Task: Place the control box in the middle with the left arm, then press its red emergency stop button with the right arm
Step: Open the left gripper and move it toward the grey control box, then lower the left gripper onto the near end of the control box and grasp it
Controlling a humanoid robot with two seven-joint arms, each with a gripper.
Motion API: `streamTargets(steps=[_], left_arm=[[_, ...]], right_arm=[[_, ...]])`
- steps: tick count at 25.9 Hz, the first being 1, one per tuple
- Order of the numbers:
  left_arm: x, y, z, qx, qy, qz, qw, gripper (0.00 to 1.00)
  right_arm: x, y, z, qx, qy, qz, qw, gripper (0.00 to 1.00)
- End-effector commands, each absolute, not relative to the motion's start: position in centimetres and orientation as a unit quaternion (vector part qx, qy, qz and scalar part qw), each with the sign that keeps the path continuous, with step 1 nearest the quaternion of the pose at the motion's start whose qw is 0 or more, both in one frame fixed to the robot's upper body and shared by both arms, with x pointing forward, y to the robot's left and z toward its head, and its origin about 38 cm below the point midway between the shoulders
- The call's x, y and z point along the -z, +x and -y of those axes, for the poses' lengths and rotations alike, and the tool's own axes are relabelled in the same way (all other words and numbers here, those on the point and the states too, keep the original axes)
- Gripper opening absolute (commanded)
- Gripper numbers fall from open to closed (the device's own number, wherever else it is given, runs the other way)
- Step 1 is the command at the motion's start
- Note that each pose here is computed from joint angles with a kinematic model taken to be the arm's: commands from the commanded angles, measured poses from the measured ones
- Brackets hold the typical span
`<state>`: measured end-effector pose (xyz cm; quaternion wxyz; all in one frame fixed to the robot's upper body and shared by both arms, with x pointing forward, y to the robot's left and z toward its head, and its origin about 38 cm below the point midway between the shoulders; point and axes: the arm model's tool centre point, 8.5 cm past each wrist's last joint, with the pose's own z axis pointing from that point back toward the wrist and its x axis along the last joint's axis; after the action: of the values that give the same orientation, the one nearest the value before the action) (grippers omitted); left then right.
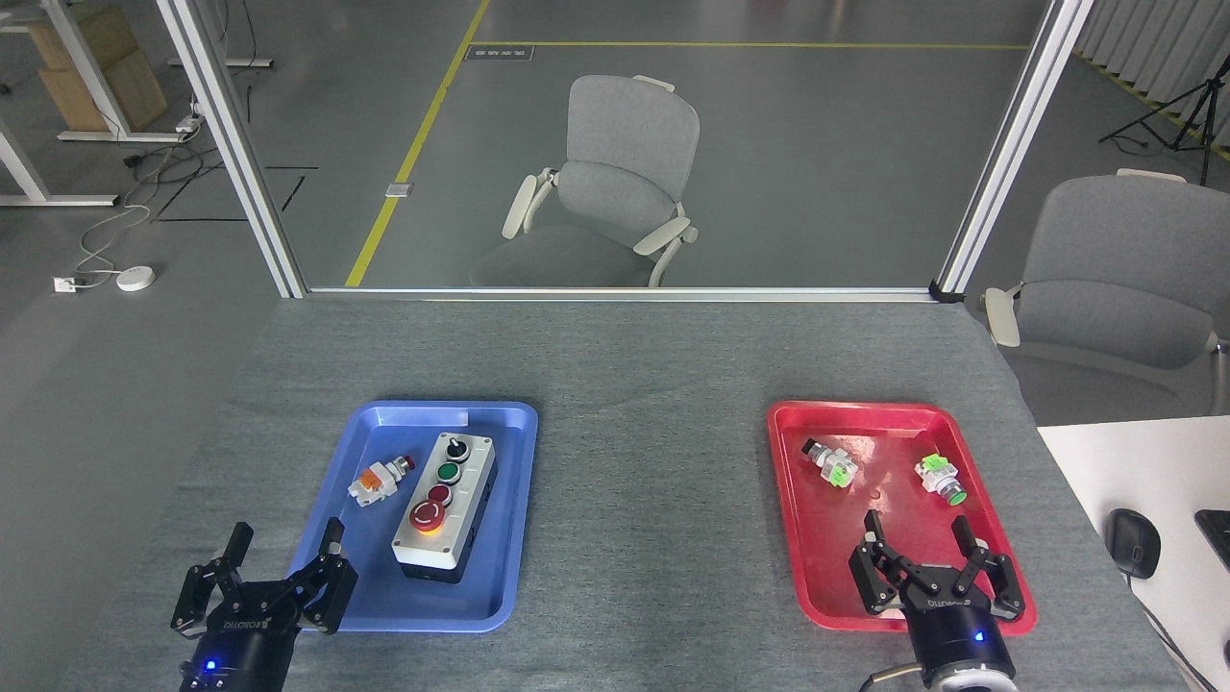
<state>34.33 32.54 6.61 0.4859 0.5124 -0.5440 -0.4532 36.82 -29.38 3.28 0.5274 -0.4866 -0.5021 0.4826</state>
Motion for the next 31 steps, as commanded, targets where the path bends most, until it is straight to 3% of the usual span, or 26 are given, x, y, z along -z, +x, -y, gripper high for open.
streamTargets(steps=[1,7,14,19,24,31], left_arm=[[-6.6,34.3,-32.6,0.452,0.514,0.546,0.484,0.99],[-6.5,34.2,-32.5,0.453,0.509,0.544,0.489,0.99],[-5.2,32.8,-31.7,0.465,0.490,0.548,0.494,0.99],[-4.1,32.9,-27.6,0.480,0.468,0.556,0.491,0.98],[-2.6,32.8,-23.7,0.520,0.490,0.516,0.472,0.98],[-0.6,35.8,-22.7,0.550,0.492,0.467,0.488,0.98]], right_arm=[[-3.6,37.1,29.0,-0.483,-0.487,0.505,0.524,0.99],[-3.4,36.9,28.9,-0.524,-0.473,0.479,0.521,0.99],[-4.4,37.0,28.4,-0.518,-0.478,0.492,0.511,0.99],[-4.9,37.1,28.9,-0.519,-0.484,0.487,0.510,0.99],[-5.0,35.5,29.2,-0.490,-0.509,0.469,0.530,0.99],[-4.6,35.1,27.8,-0.499,-0.501,0.481,0.519,0.98]])
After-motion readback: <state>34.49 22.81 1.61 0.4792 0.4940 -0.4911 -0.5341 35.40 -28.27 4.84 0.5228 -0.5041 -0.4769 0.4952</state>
